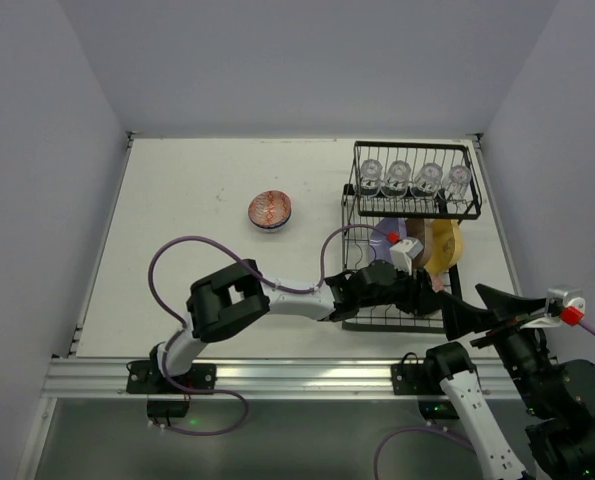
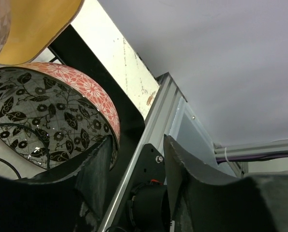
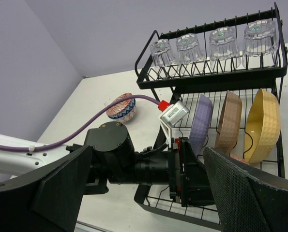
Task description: Unload the mixed dishes from the dish rack
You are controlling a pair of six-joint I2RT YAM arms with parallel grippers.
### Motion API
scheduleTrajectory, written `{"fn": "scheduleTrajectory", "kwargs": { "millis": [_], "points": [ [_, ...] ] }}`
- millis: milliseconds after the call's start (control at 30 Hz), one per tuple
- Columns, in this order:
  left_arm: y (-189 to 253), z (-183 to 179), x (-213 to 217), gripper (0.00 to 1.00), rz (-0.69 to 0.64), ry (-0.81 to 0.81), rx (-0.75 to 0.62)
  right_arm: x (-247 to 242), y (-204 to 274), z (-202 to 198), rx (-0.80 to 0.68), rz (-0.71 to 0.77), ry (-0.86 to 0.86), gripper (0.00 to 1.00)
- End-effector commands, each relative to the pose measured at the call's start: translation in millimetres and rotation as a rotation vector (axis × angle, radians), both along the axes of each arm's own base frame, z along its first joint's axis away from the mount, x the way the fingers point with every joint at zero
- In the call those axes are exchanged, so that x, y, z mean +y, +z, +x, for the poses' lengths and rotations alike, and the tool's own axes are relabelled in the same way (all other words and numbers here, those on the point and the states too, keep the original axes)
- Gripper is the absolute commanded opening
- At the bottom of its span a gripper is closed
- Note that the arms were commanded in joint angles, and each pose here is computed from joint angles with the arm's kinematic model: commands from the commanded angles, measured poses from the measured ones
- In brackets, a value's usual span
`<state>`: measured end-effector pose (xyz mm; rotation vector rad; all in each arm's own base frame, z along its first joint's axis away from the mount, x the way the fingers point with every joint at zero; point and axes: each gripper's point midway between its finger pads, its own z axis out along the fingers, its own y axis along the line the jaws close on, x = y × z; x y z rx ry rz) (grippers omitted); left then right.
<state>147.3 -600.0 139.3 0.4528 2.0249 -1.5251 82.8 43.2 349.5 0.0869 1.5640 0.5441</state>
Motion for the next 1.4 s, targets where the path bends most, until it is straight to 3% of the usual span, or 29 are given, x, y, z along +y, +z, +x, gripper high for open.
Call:
{"fn": "scheduleTrajectory", "kwargs": {
  "millis": [0,100,167,700,833,967,1367],
  "points": [
    [12,8,-8,0.49,-0.038,0.003,-0.018,2,9,-8,-0.041,0.001,0.027,0.99],
    [10,15,-9,0.48,-0.042,0.009,-0.019,3,9,-7,-0.037,-0.003,0.029,0.99],
    [9,18,-9,0.39,-0.047,0.013,-0.017,3,8,-5,-0.035,-0.006,0.028,0.99],
    [7,21,-13,0.29,-0.093,-0.023,-0.012,5,7,-2,-0.021,-0.014,0.035,0.99],
    [6,22,-15,0.19,-0.093,-0.024,-0.008,6,7,-2,-0.019,-0.013,0.038,0.99],
    [7,21,-15,0.03,-0.098,-0.028,-0.003,5,7,-2,-0.019,-0.013,0.038,0.99],
    [20,20,-16,0.0,-0.154,-0.03,0.016,6,10,-5,-0.029,-0.006,0.045,0.99]
  ]
}}
